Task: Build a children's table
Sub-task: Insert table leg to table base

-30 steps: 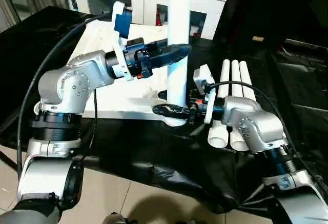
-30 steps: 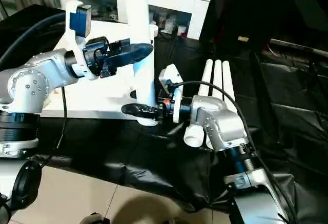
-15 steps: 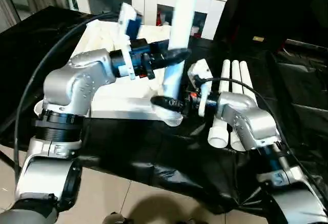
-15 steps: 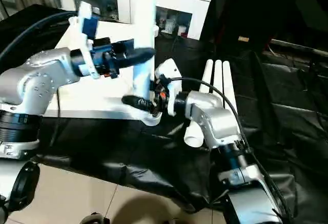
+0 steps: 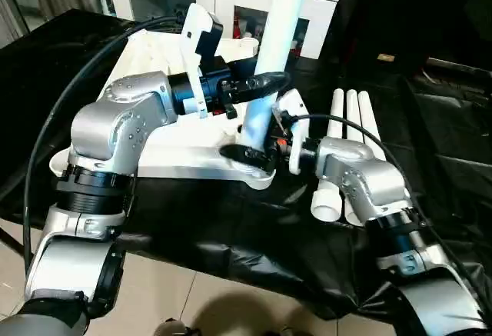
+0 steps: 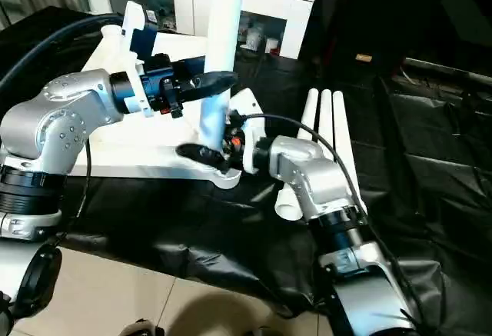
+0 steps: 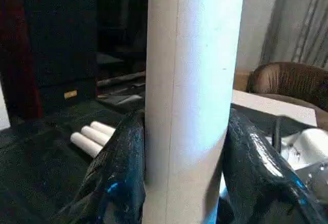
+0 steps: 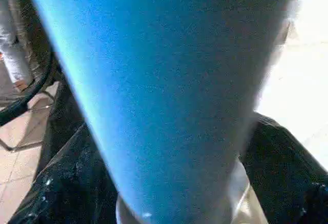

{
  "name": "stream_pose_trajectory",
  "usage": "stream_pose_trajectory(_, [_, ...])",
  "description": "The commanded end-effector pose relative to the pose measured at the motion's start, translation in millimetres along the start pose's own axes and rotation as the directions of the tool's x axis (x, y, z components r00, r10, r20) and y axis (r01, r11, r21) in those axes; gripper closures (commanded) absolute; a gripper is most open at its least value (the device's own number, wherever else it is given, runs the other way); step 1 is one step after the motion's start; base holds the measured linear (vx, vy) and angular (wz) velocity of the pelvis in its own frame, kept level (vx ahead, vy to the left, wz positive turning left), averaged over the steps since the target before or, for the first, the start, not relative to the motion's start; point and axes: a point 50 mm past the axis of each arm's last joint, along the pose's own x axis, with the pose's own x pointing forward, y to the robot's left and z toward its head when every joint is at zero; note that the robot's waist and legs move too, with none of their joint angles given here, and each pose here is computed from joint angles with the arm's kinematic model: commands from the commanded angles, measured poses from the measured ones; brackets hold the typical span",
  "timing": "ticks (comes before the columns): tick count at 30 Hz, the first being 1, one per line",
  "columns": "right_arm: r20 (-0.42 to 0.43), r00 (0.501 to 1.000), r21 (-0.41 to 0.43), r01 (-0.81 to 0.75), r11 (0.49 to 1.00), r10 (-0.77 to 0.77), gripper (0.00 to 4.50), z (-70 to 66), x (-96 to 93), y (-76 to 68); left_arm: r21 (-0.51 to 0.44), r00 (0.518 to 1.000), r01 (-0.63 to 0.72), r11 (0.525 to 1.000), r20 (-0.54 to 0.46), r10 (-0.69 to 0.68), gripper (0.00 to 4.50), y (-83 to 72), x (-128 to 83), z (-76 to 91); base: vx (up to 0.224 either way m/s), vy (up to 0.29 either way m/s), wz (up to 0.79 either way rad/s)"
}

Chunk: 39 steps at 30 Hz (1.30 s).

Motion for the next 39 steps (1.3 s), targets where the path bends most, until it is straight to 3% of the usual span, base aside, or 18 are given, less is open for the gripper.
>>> stream_pose_trajectory(1, [0.009,1.0,-0.007,0.029,1.0,-0.029,0.85,6.0,-2.9,-5.1,0.026,1.0,0.011,1.0,0.011,-0.011,2.67,-2.8,1,2.8,0.0,0.0,0.0])
stream_pose_trajectory(11, [-0.002,0.999,-0.008,0.038,0.999,-0.038,0.85,6.3,-4.3,-6.5,0.02,1.0,0.003,1.0,0.016,-0.003,2.67,-1.9,0,0.9,0.0,0.0,0.0])
stream_pose_trajectory(25, [-0.001,1.0,0.029,-0.013,0.999,0.013,2.01,1.8,1.5,-2.9,0.018,1.0,-0.024,1.0,0.016,0.023,2.67,-1.2,-8,-0.5,0.0,0.0,0.0])
stream_pose_trajectory(32, [0.034,0.999,0.07,-0.015,0.997,0.013,2.48,-1.2,8.9,1.9,-0.007,0.994,-0.107,0.994,-0.009,0.107,2.67,4.3,-16,-9.2,0.0,0.0,0.0])
stream_pose_trajectory(34, [0.058,0.998,0.075,-0.002,0.997,-0.002,2.52,1.2,6.8,0.2,-0.062,0.996,-0.083,0.995,0.01,0.084,2.12,5.9,-16,-7.3,0.0,0.0,0.0])
stream_pose_trajectory(37, [0.071,0.997,0.071,0.003,0.997,-0.008,2.56,1.9,3.9,-1.8,-0.08,0.994,-0.098,0.992,0.048,0.102,1.81,8.9,-15,-4.1,0.0,0.0,0.0])
stream_pose_trajectory(39, [0.091,0.996,0.077,0.012,0.997,-0.019,2.59,1.6,1.1,-2.0,-0.072,0.98,-0.131,0.989,0.142,0.141,1.72,11.2,-14,1.5,0.0,0.0,0.0])
